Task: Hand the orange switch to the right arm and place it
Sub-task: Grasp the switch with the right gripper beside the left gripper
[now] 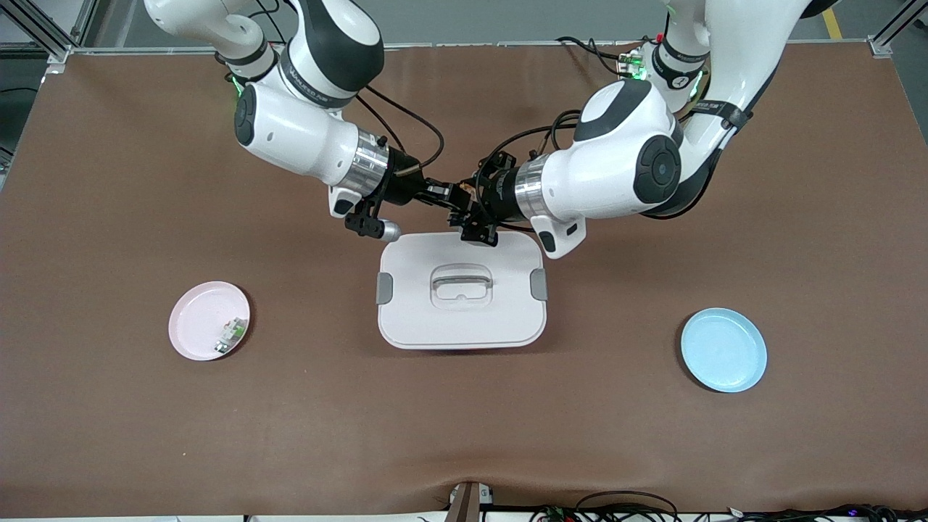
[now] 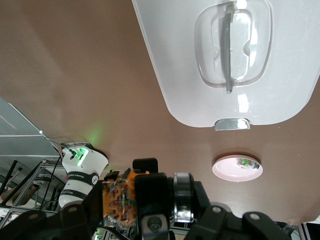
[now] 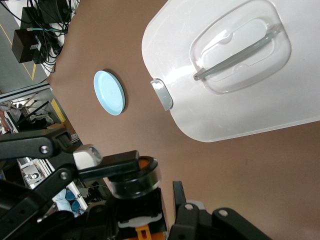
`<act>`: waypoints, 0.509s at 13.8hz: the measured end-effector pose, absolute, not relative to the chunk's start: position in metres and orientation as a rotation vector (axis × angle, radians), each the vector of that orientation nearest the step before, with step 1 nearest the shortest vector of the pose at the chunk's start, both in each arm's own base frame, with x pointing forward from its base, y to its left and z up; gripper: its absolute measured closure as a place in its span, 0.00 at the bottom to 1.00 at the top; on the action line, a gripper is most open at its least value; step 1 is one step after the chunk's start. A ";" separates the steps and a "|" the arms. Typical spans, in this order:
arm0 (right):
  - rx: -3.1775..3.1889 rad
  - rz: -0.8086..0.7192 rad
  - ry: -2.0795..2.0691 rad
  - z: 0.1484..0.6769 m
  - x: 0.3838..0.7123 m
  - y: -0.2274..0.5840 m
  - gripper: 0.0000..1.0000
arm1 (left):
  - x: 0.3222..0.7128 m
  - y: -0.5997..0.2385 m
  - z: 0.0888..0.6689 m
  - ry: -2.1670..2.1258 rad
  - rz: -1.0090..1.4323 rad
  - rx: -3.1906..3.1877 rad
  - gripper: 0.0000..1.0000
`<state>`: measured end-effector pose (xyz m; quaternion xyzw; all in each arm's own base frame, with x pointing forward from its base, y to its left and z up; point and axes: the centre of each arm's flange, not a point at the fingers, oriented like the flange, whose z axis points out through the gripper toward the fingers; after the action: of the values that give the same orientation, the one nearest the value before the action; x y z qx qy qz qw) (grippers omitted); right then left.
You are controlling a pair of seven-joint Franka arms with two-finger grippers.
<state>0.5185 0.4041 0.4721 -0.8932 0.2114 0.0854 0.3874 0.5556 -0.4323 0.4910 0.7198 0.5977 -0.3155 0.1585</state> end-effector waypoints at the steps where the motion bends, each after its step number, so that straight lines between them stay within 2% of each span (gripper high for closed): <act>1: -2.274 0.223 0.537 0.473 0.519 0.403 0.55 | 0.555 -0.433 0.491 1.708 -0.902 2.058 0.28; 2: -2.273 0.226 0.537 0.473 0.520 0.402 0.55 | 0.555 -0.433 0.491 1.708 -0.901 2.057 0.28; 3: -2.271 0.225 0.534 0.475 0.520 0.402 0.62 | 0.555 -0.434 0.491 1.706 -0.902 2.057 0.28; 5: -2.272 0.222 0.525 0.476 0.520 0.402 0.64 | 0.555 -0.434 0.491 1.707 -0.906 2.055 0.28; 7: -2.268 0.222 0.535 0.477 0.521 0.401 0.65 | 0.555 -0.434 0.493 1.705 -0.904 2.053 0.14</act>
<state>0.5214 0.4013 0.4768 -0.8922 0.2106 0.0875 0.3899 0.5554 -0.4336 0.4926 0.7190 0.5972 -0.3166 0.1614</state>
